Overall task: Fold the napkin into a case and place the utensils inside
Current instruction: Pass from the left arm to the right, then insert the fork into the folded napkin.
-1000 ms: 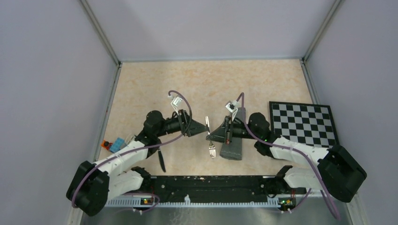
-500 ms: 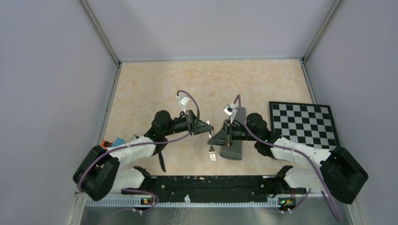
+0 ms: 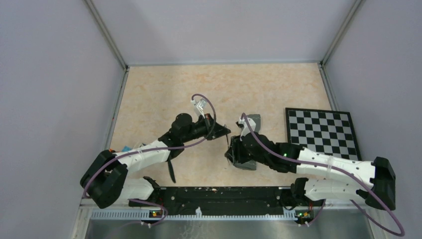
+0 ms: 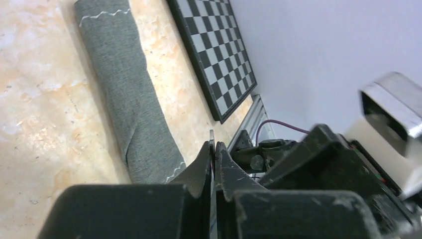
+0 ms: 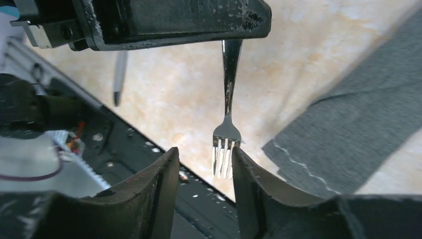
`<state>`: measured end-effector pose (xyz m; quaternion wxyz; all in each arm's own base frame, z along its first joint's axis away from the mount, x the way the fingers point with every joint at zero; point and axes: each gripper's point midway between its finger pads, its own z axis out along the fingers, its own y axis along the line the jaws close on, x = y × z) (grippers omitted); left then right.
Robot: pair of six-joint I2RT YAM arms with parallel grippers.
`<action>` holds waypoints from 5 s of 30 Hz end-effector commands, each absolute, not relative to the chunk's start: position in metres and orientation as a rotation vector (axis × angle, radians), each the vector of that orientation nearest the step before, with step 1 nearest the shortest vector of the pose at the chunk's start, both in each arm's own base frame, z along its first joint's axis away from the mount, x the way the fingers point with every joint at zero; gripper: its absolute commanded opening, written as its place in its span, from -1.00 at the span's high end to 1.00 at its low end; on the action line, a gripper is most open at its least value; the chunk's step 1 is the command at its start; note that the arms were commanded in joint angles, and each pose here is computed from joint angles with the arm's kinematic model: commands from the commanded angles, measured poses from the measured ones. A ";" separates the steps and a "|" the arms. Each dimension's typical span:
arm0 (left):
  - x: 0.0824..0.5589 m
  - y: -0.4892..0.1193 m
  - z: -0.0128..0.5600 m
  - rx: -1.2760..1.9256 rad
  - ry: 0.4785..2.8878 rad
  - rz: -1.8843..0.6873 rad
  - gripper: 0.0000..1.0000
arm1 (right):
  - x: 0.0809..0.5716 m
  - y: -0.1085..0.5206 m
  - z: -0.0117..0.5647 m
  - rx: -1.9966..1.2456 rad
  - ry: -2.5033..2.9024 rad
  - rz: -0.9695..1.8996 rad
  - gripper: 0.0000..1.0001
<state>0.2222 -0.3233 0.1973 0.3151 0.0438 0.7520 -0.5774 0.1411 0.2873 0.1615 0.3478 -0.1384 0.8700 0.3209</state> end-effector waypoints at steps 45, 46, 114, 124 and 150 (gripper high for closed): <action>0.181 -0.383 0.134 0.217 2.199 -1.715 0.63 | 0.156 0.181 0.092 -0.054 2.721 0.674 1.00; 0.178 -0.389 0.130 0.235 2.209 -1.723 0.68 | 0.156 0.179 0.090 -0.055 2.738 0.654 1.00; 0.146 -0.396 0.031 0.222 2.446 -1.586 1.00 | 0.285 0.168 0.047 0.162 2.659 0.203 1.00; 0.149 -0.400 0.042 0.242 2.416 -1.589 1.00 | 0.280 0.171 0.048 0.136 2.681 0.228 0.76; 0.170 -0.301 0.123 0.184 2.371 -1.033 -0.38 | 0.228 0.183 0.133 -0.338 2.444 0.586 -0.11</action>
